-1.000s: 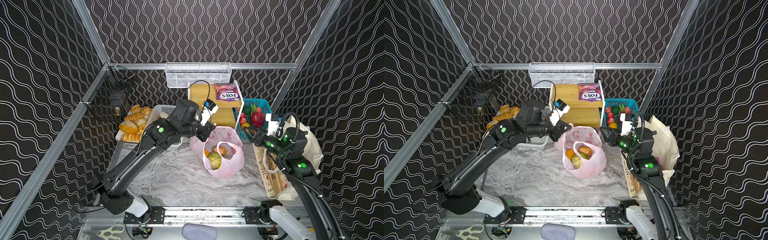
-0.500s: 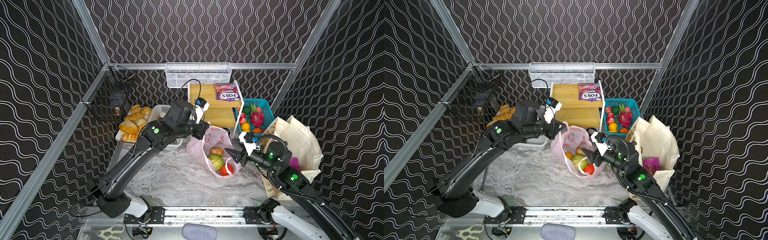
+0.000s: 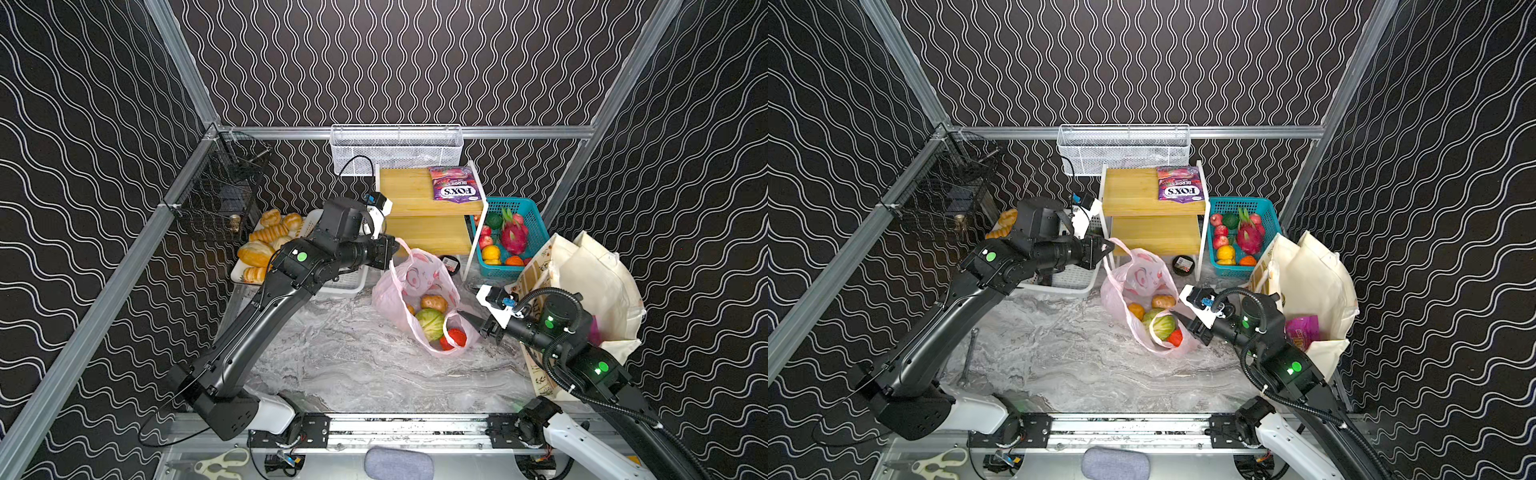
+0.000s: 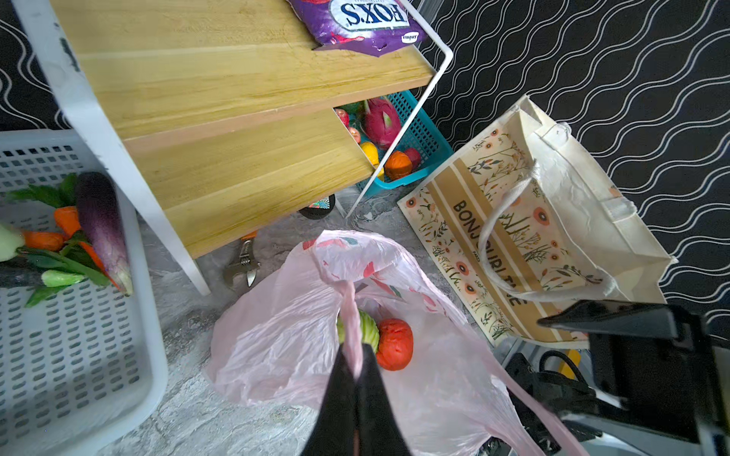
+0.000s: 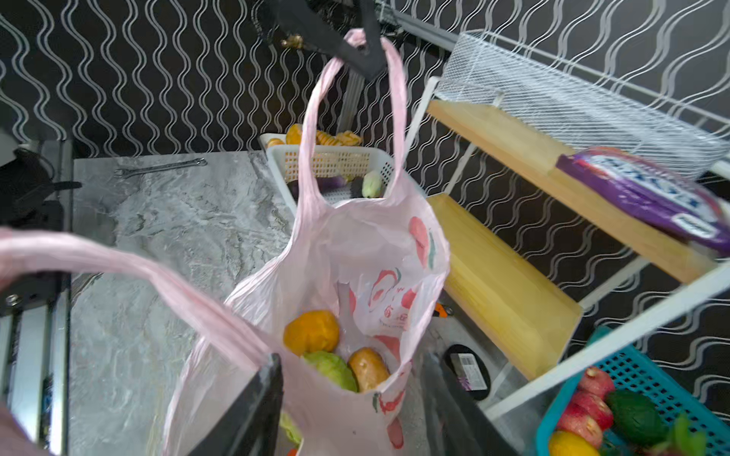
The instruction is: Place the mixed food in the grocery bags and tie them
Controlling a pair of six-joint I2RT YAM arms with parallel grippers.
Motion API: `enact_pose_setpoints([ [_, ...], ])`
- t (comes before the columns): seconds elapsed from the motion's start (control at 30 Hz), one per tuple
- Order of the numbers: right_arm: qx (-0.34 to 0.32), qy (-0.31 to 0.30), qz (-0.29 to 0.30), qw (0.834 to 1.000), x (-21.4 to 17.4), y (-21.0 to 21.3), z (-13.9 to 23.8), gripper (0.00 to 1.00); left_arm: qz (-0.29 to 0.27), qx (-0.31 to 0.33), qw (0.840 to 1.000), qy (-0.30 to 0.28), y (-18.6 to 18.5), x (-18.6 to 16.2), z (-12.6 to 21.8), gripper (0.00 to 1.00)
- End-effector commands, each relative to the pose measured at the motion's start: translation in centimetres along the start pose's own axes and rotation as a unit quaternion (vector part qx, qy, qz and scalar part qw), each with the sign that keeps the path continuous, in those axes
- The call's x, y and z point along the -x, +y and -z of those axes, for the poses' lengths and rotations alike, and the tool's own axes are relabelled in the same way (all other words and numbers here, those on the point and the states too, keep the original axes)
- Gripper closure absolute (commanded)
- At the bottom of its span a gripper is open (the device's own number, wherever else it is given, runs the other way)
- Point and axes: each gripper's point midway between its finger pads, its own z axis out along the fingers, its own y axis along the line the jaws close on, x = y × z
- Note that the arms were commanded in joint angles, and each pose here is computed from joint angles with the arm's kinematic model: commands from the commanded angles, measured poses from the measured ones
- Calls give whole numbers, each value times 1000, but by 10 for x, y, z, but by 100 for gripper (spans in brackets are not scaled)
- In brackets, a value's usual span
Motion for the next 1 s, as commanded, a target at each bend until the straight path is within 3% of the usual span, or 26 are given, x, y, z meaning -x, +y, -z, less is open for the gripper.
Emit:
enact_pose_setpoints([
  [0.0, 45, -41, 24, 998, 17, 11, -9, 43, 8, -11, 1000, -13, -3, 7, 3, 100],
  [0.23, 99, -35, 27, 994, 13, 22, -25, 44, 11, 9, 1000, -20, 5, 5, 12, 100],
  [0.5, 90, 7, 63, 994, 1, 29, 2, 40, 11, 18, 1000, -18, 11, 3, 13, 100],
  [0.67, 125, 22, 57, 990, -5, 44, 14, 40, 14, 15, 1000, -18, 12, 3, 11, 100],
  [0.87, 86, -29, 56, 994, 6, 26, -11, 43, 15, 11, 1000, -17, 11, 2, 11, 100],
  [0.93, 73, -55, 47, 995, 14, 19, -23, 47, 16, 10, 1000, -15, 11, 0, 11, 100],
  [0.97, 77, -69, 53, 993, 21, 19, -27, 55, 15, 11, 1000, -15, 11, 0, 12, 100],
])
